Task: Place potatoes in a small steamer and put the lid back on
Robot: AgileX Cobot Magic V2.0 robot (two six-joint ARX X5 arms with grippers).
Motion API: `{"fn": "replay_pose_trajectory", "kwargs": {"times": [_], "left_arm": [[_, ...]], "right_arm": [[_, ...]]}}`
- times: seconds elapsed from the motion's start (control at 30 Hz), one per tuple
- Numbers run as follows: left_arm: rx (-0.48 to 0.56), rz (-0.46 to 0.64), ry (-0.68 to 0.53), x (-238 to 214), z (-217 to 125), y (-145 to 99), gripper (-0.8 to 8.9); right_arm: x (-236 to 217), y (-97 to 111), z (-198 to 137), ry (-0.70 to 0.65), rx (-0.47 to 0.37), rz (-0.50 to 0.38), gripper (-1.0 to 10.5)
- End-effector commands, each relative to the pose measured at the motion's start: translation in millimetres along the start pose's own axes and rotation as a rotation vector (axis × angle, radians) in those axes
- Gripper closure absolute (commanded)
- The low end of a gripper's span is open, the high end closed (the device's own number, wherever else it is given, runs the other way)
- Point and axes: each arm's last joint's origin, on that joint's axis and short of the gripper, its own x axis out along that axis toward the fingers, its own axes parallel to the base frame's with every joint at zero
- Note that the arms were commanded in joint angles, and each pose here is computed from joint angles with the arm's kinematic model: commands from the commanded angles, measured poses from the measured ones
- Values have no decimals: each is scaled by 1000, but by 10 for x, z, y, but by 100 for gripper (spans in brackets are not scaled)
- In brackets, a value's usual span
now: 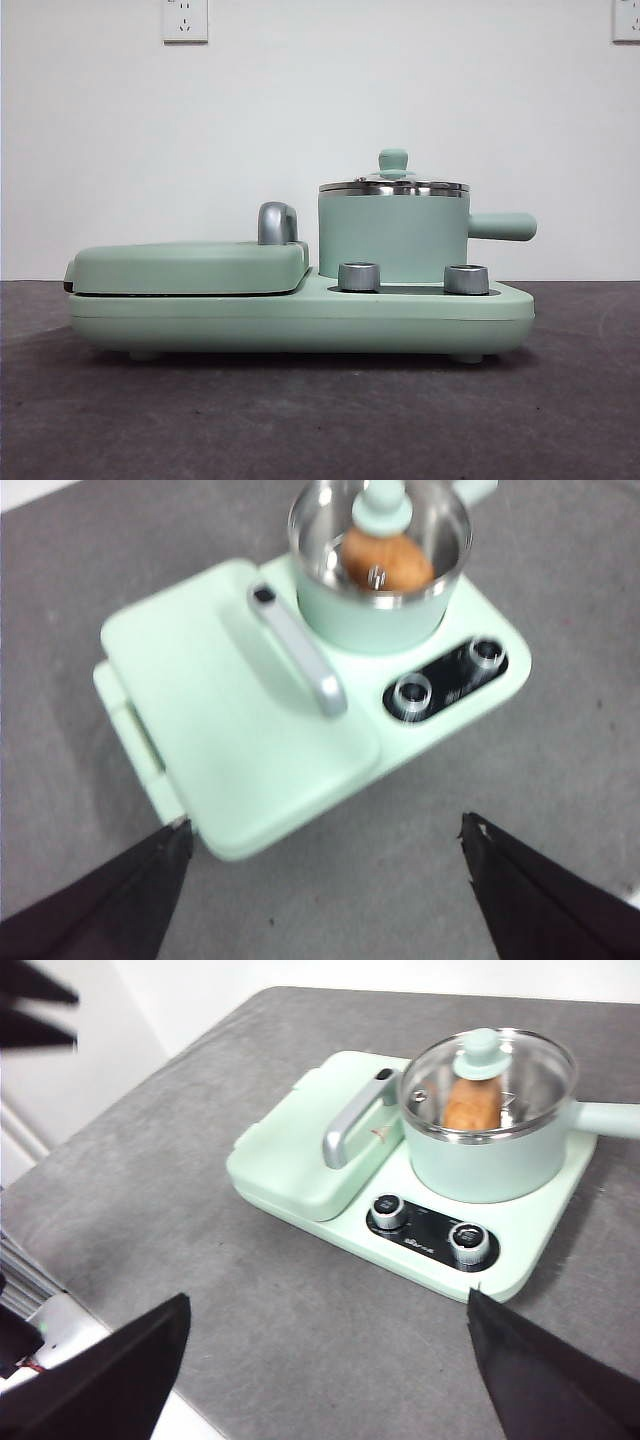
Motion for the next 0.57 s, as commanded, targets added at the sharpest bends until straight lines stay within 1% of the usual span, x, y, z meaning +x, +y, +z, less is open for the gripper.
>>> {"fn": "replay_pose_trajectory", "kwargs": {"times": [0.03, 0.1, 0.13, 0.27, 0.3, 0.43, 0.57], "left_arm": [[-15, -14, -49, -56, -351, 52, 391], [-44, -25, -101, -100, -595, 100, 393], [-54, -31, -126, -117, -707, 120, 412], [-102, -69, -191, -163, -1034, 175, 549], [-117, -78, -201, -172, -1090, 185, 565], [-150, -132, -219, -216, -1243, 205, 568], [-152, -214, -217, -240, -1258, 189, 568]], "right_arm": [[-1, 10, 28, -10, 1, 14, 516], [-1, 10, 26, -8, 2, 14, 516], [-1, 10, 26, -8, 2, 14, 516], [-1, 10, 26, -8, 1, 14, 516], [-1, 10, 26, -8, 1, 14, 516], [-1, 15, 24, -3, 2, 32, 516], [-1, 14, 20, 1, 3, 31, 516]]}}
